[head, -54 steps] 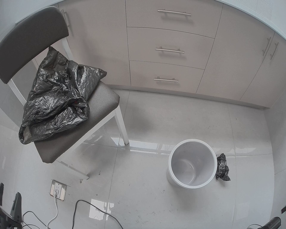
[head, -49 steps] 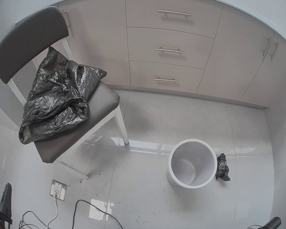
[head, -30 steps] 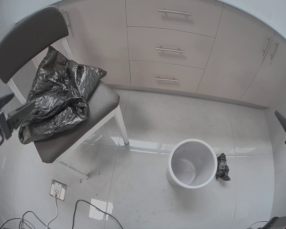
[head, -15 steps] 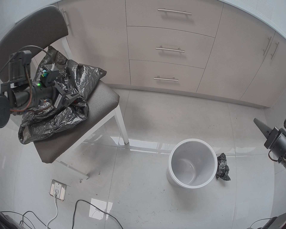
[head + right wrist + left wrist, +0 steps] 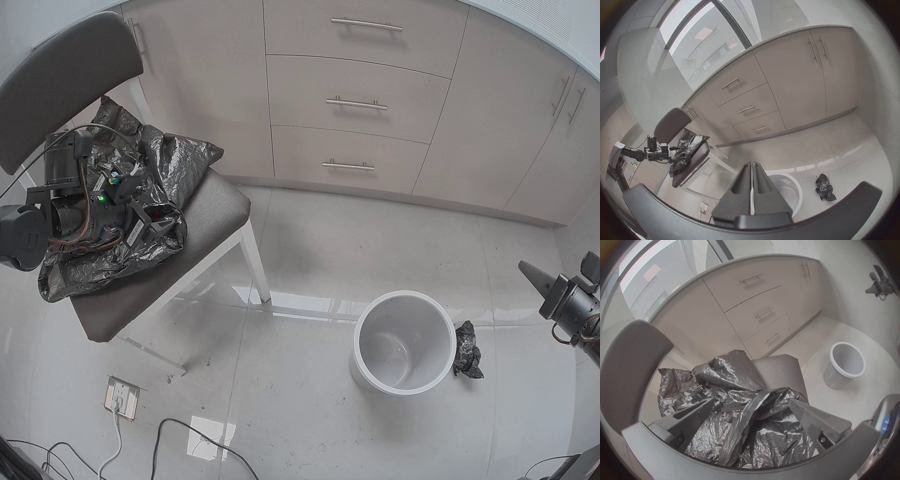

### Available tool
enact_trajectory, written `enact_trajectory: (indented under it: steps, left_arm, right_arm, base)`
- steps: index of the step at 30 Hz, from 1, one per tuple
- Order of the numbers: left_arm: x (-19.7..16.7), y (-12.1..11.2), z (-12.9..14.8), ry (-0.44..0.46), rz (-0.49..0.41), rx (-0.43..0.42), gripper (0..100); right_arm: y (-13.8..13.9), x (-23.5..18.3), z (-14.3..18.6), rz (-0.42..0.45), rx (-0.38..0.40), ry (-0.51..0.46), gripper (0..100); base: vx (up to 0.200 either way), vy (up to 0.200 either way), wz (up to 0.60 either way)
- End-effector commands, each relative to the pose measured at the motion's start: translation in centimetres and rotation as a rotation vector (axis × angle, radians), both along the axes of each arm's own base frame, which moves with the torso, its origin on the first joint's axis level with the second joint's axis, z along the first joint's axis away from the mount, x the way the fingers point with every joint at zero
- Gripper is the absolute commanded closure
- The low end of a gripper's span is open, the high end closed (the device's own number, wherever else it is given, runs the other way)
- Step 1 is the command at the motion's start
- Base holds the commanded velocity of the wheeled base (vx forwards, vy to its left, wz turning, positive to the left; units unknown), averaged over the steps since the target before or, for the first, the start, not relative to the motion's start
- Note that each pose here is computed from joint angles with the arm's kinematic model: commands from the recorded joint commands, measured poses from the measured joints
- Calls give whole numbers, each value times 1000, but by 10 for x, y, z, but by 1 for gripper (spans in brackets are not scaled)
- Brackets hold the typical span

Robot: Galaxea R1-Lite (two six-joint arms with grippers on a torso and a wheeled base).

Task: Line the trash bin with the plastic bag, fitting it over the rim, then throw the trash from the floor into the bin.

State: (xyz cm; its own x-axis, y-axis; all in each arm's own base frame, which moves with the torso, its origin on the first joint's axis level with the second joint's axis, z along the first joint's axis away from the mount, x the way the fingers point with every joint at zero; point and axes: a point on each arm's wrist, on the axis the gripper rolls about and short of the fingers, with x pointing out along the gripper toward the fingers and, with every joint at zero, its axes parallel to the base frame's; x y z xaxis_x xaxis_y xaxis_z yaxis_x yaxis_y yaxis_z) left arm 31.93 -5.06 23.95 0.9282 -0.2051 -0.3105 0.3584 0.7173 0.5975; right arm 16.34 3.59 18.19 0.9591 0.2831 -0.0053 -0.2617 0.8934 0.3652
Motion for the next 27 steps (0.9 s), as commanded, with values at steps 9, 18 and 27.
enact_trajectory:
  steps: [9, 18, 27]
  left_arm:
    - [13, 17, -16, 32, 31, 85, 0]
    - [26, 15, -17, 27, 33, 66, 0]
    - [29, 13, -12, 13, 38, 42, 0]
  right_arm:
    - [1, 3, -3, 0, -3, 18, 100]
    - [1, 3, -3, 0, -3, 18, 100]
    - [1, 3, -4, 0, 1, 23, 100]
  base:
    - [0, 0, 0]
    - [0, 0, 0]
    - [0, 0, 0]
